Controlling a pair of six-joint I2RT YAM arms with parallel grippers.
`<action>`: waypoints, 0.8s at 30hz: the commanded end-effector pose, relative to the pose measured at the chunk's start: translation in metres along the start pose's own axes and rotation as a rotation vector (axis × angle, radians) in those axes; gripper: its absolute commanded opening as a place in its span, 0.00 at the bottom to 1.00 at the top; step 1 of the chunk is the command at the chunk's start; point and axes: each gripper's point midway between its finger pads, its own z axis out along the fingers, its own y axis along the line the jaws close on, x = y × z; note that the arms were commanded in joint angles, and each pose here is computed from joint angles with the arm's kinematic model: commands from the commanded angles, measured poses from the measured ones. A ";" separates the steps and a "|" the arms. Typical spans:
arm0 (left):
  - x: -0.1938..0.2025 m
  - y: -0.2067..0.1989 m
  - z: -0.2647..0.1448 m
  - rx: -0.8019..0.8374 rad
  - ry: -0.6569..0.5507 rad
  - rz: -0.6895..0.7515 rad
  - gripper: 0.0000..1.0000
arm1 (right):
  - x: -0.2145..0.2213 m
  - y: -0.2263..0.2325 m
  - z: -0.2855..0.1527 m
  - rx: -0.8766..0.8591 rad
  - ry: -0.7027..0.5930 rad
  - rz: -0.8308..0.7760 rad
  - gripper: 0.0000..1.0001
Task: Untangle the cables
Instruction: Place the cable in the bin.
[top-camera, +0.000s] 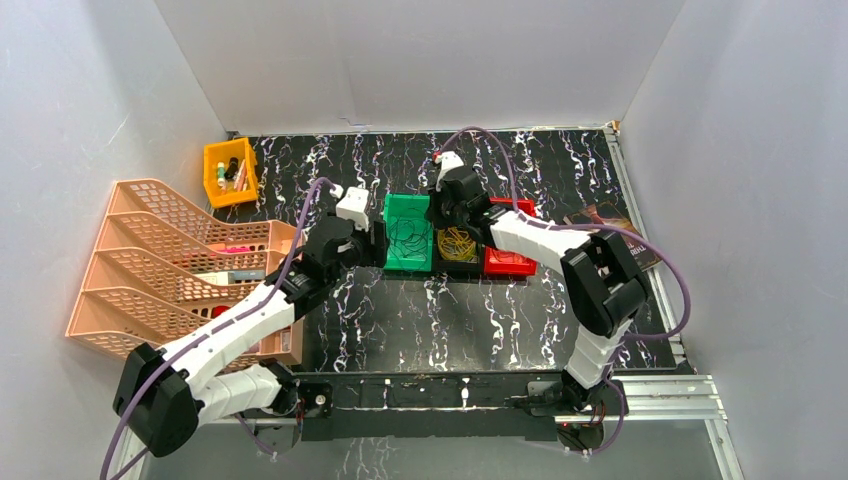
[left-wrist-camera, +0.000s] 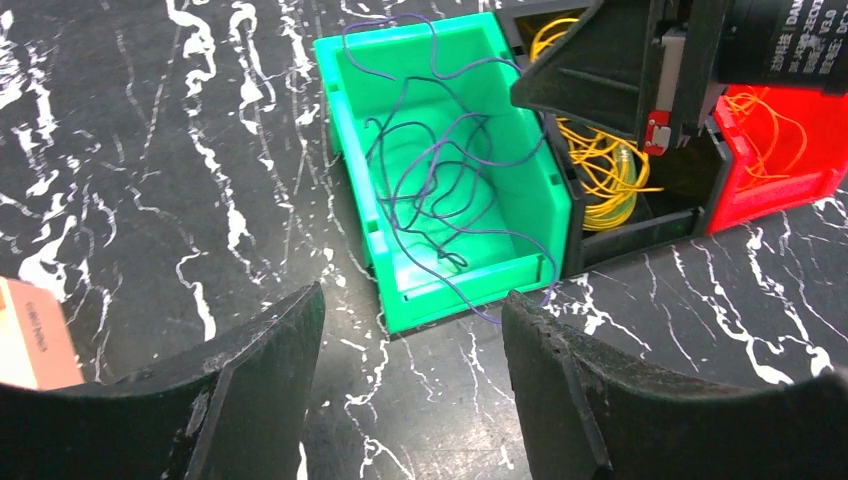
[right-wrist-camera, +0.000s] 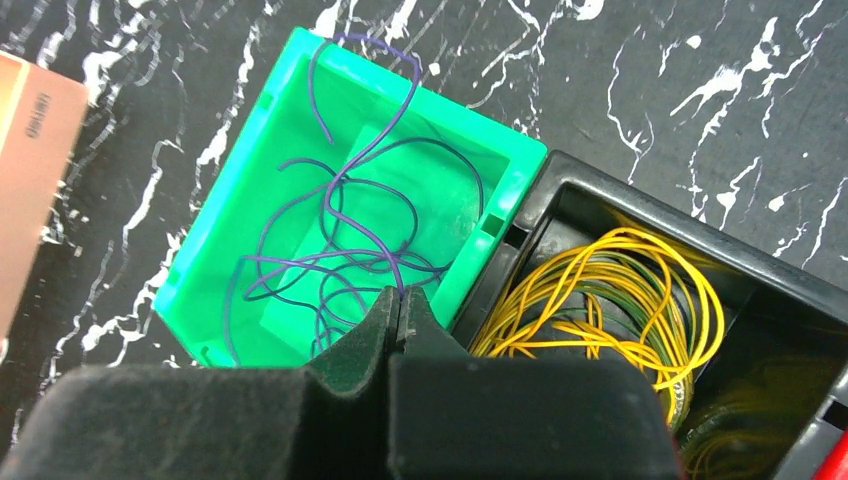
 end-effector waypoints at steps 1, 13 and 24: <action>-0.008 0.020 -0.011 -0.105 -0.014 -0.026 0.64 | -0.006 0.006 0.006 -0.006 0.042 -0.064 0.00; -0.018 0.028 -0.020 -0.138 -0.038 -0.018 0.66 | -0.001 0.028 0.035 -0.002 0.094 -0.167 0.00; -0.020 0.036 -0.030 -0.167 -0.055 -0.017 0.67 | 0.012 0.031 0.054 0.083 0.197 -0.247 0.00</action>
